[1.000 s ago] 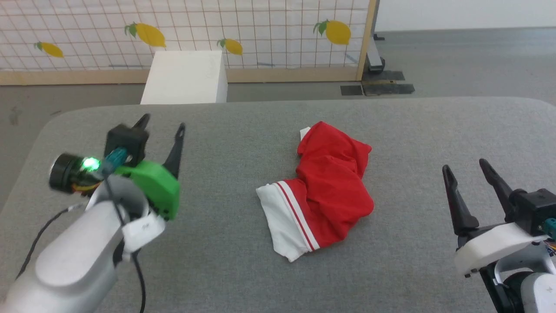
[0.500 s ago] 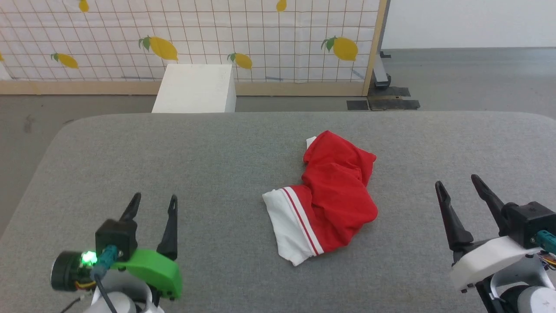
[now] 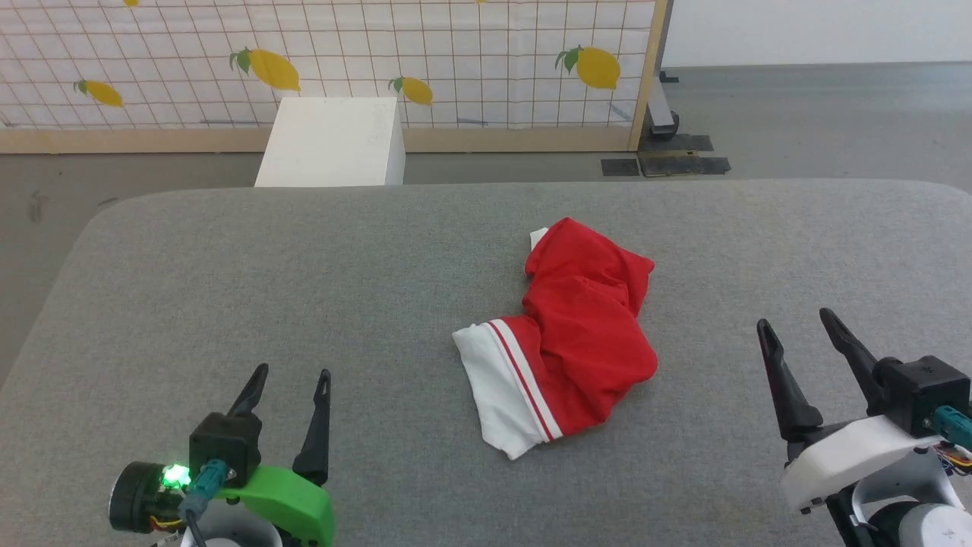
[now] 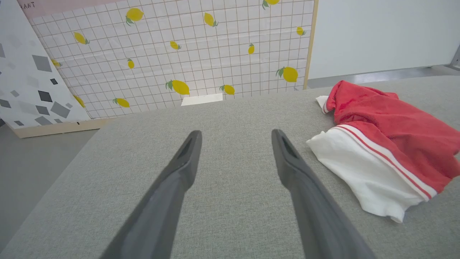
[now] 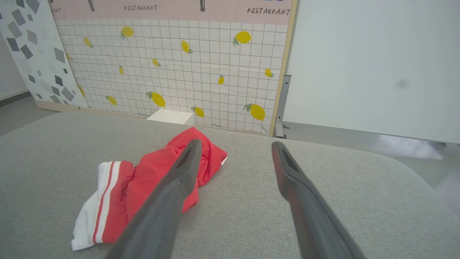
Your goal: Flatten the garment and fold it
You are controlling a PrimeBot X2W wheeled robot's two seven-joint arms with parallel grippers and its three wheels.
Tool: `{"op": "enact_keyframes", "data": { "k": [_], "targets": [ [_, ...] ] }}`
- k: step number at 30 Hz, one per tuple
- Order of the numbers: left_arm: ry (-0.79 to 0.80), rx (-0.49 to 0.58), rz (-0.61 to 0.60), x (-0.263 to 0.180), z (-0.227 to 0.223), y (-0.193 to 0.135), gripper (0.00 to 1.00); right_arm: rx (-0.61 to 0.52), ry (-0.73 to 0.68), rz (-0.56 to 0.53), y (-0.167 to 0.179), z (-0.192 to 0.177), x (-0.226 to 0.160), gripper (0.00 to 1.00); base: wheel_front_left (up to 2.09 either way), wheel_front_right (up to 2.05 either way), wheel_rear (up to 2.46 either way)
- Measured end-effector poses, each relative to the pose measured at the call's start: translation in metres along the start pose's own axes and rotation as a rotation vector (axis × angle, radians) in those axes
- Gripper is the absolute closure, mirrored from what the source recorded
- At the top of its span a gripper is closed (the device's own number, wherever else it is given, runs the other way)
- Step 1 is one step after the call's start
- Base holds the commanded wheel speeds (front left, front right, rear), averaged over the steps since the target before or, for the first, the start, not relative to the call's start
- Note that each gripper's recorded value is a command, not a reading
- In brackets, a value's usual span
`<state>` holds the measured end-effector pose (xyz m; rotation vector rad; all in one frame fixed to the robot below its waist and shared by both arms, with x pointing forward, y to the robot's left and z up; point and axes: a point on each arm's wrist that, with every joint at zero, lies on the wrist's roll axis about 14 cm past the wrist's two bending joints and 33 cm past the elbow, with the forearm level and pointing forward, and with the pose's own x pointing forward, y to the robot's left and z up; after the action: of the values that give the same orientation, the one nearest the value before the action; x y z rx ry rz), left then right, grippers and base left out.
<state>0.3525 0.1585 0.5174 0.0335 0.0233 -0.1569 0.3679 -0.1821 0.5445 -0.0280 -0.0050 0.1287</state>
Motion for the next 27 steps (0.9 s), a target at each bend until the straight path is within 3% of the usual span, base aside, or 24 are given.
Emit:
{"op": "enact_keyframes", "data": {
  "k": [6,13,24,27],
  "targets": [
    [0.054,-0.014,-0.029,0.006,-0.008,-0.007,0.00,-0.001,0.013,-0.005,-0.002,-0.004,0.003,0.00,0.00,0.00,0.00],
    [0.216,-0.028,-0.183,0.033,-0.011,-0.043,0.00,-0.010,0.044,-0.021,-0.009,-0.015,0.008,0.00,0.00,0.00,0.00],
    [0.687,-0.098,-0.359,0.058,-0.058,-0.101,0.00,-0.030,0.081,-0.074,-0.028,-0.033,0.017,0.00,0.00,0.00,0.00],
    [0.833,-0.061,-0.378,0.054,-0.083,-0.105,0.00,-0.039,0.091,-0.094,-0.035,-0.038,0.017,0.00,0.00,0.00,0.00]
  ]
}}
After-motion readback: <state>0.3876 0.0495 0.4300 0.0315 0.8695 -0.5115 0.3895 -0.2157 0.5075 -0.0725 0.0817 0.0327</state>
